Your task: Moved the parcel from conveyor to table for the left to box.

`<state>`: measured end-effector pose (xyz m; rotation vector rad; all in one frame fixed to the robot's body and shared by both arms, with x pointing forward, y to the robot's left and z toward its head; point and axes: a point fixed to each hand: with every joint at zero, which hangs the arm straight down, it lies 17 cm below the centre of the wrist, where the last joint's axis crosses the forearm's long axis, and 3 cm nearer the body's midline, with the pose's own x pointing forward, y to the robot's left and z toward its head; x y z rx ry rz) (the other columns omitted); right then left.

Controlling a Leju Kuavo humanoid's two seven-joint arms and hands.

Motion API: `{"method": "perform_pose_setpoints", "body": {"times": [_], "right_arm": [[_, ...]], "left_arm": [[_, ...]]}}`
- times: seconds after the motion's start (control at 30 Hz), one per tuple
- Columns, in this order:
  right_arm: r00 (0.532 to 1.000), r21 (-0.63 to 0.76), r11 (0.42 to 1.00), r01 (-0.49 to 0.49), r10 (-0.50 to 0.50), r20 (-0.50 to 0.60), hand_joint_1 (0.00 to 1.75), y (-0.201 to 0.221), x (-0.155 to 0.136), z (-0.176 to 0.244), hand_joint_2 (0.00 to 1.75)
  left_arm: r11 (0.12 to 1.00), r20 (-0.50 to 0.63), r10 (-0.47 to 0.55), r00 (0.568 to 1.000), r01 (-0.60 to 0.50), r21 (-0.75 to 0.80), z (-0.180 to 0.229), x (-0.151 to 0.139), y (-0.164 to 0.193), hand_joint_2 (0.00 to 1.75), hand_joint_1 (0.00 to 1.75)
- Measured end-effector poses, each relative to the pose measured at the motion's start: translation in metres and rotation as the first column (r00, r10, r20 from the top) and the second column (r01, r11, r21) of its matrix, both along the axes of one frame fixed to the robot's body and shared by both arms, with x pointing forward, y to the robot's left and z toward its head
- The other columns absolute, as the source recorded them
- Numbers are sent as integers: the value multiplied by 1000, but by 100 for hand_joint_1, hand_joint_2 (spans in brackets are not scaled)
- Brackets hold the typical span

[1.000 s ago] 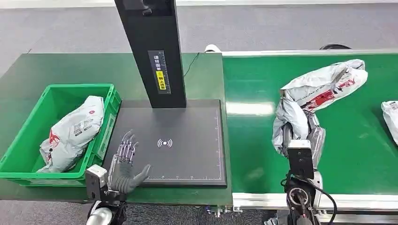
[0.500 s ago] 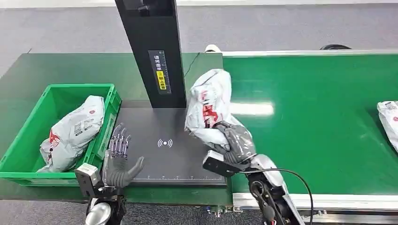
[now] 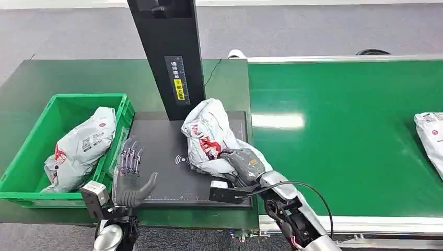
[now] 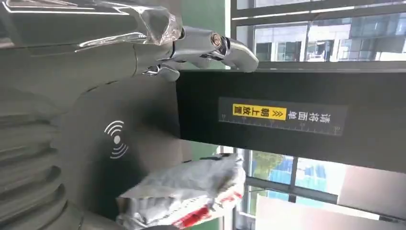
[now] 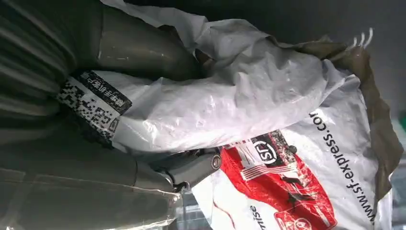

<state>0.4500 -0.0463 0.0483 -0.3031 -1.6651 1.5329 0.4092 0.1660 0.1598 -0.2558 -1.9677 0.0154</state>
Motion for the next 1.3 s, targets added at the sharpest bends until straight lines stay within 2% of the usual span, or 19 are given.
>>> {"method": "perform_pose_setpoints", "body": {"times": [0.27, 0.4, 0.8, 1.13, 1.3], "right_arm": [[1000, -98, 995, -18, 20, 23, 175, 5, 7, -11, 175], [998, -158, 985, -64, 67, 16, 175, 17, 8, -15, 175], [995, -192, 976, -100, 103, 7, 175, 28, 7, -17, 175], [970, -273, 933, -235, 242, -8, 175, 66, 0, -10, 175], [963, -271, 936, -225, 257, 86, 175, 73, 8, 7, 175]], "left_arm": [[1000, 15, 25, 1000, -25, -17, 5, 3, 6, 175, 0], [999, 26, 27, 999, -27, -17, 8, 5, 7, 175, 0], [999, 35, 28, 999, -28, -15, 12, 7, 8, 175, 0], [999, 55, 40, 998, -38, -25, 21, 20, 10, 175, 0], [999, 61, 33, 998, -31, -28, 22, 20, 8, 175, 0]]}}
